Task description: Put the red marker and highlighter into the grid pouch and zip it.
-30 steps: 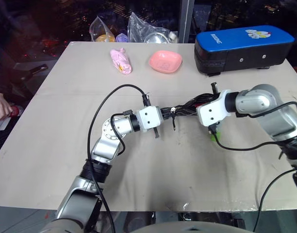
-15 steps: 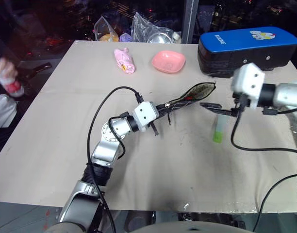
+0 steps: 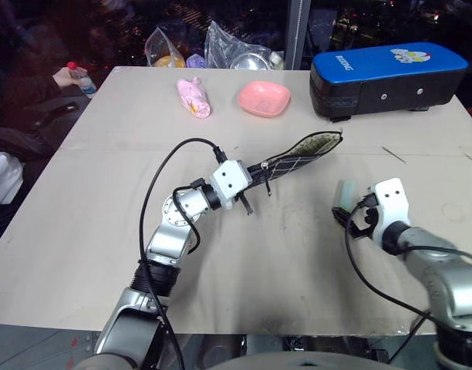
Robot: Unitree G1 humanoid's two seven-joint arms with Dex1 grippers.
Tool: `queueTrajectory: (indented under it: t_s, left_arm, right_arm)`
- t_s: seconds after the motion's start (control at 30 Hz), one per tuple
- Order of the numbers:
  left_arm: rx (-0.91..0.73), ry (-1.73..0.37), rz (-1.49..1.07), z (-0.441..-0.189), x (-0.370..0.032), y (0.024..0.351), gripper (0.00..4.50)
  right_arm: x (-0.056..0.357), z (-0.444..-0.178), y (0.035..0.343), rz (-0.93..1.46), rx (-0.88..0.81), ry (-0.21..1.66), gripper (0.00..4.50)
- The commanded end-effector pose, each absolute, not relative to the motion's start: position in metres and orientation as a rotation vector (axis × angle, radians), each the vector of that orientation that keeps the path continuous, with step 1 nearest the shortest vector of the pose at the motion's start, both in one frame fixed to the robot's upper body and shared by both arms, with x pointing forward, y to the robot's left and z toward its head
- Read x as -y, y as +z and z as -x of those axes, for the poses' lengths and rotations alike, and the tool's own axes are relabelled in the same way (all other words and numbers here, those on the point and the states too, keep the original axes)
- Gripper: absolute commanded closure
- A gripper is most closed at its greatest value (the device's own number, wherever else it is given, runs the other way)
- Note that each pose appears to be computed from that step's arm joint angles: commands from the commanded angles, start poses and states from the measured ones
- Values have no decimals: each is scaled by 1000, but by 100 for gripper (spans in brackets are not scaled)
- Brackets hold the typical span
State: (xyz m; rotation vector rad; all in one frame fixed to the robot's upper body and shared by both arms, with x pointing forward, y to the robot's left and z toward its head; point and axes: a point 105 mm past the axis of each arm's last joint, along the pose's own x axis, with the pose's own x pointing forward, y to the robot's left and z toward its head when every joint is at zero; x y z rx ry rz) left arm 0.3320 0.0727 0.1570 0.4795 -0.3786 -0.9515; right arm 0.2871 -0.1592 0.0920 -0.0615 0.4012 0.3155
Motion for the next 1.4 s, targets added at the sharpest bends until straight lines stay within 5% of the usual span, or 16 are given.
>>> queueTrajectory:
  t_s: [0.03, 0.07, 0.37, 0.6, 0.9, 1.1, 1.4]
  left_arm:
    - [430, -933, -488, -331, -74, 170, 450]
    - [430, -932, -488, -331, -74, 170, 450]
    - [429, -931, -487, -331, -74, 170, 450]
    - [428, -937, -486, -332, -72, 169, 450]
    - [424, -974, -504, -329, -68, 164, 450]
    - [441, -1003, -533, -329, -62, 166, 450]
    - [455, -1018, -546, -327, -58, 166, 450]
  right_arm:
    - [156, -284, 85, 39, -431, 246, 2]
    - [157, -284, 80, 44, -446, 220, 2]
    - [164, -289, 101, 124, -357, 211, 398]
    - [177, -295, 144, 249, -243, 341, 399]
    - [207, -293, 245, 741, -11, 593, 399]
    - [177, -289, 251, 1084, 59, 837, 399]
    - [168, -308, 239, 1351, 73, 929, 399]
